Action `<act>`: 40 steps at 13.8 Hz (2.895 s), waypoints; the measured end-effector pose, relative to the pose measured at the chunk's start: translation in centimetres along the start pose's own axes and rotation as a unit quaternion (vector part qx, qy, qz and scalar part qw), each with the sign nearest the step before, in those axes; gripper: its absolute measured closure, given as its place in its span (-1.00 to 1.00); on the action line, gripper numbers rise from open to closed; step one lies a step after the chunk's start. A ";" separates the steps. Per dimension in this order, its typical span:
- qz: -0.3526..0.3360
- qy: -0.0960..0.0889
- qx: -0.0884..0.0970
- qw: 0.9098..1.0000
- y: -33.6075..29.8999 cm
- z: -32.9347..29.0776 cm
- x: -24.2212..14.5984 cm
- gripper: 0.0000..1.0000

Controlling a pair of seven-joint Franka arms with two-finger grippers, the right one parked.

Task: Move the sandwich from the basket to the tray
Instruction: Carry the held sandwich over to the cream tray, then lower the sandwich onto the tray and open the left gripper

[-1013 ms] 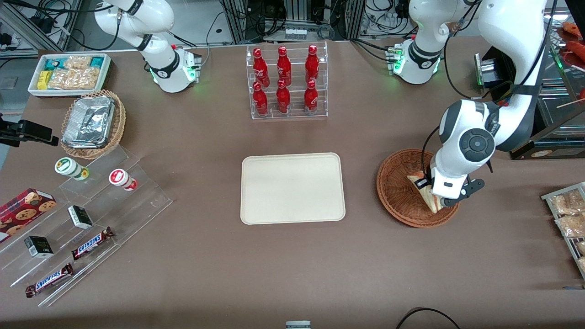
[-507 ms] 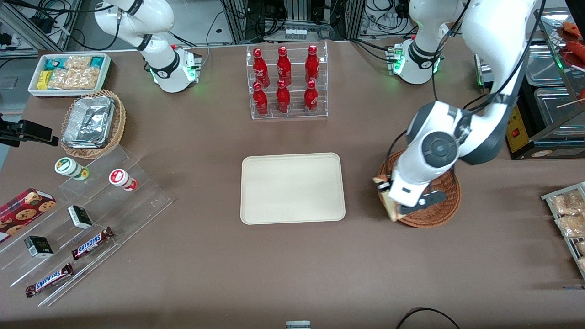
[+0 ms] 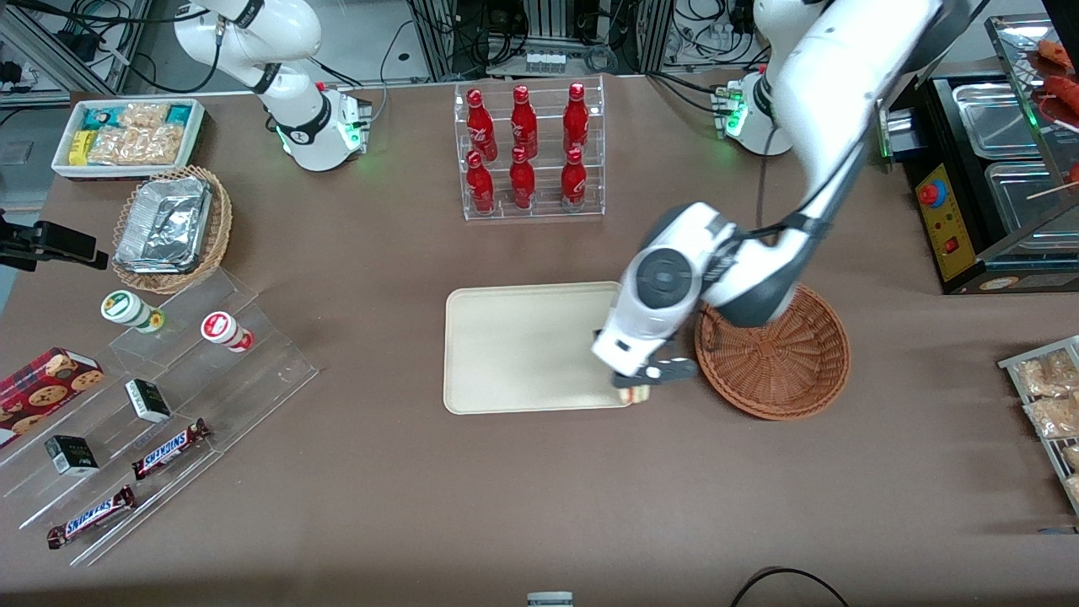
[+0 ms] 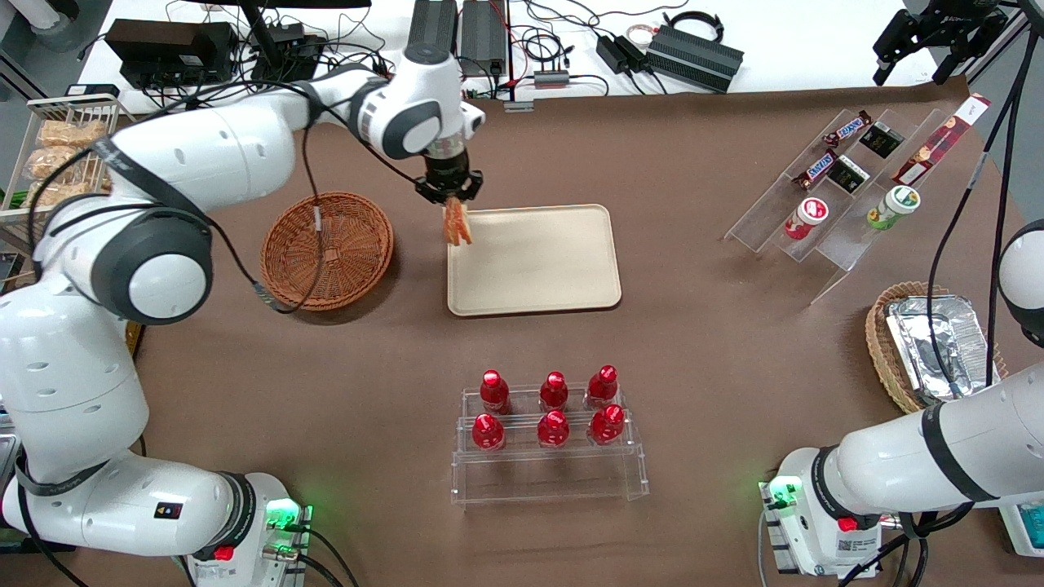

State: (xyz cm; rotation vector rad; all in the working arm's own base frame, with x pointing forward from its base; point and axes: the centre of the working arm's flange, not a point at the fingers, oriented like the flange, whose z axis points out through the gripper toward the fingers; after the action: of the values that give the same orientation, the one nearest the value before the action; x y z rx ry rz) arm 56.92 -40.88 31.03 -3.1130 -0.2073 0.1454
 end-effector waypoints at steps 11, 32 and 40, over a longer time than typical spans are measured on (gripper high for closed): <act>-0.005 0.021 -0.003 1.000 12.0 6.2 -5.2 0.64; -0.046 0.002 -0.007 0.999 13.0 5.6 -5.6 -0.65; -0.052 0.026 -0.005 0.998 12.0 -3.7 -6.0 -1.00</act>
State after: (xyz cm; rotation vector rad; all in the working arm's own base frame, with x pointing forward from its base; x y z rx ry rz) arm 52.89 -53.67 34.98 -3.1032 -0.3684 0.0610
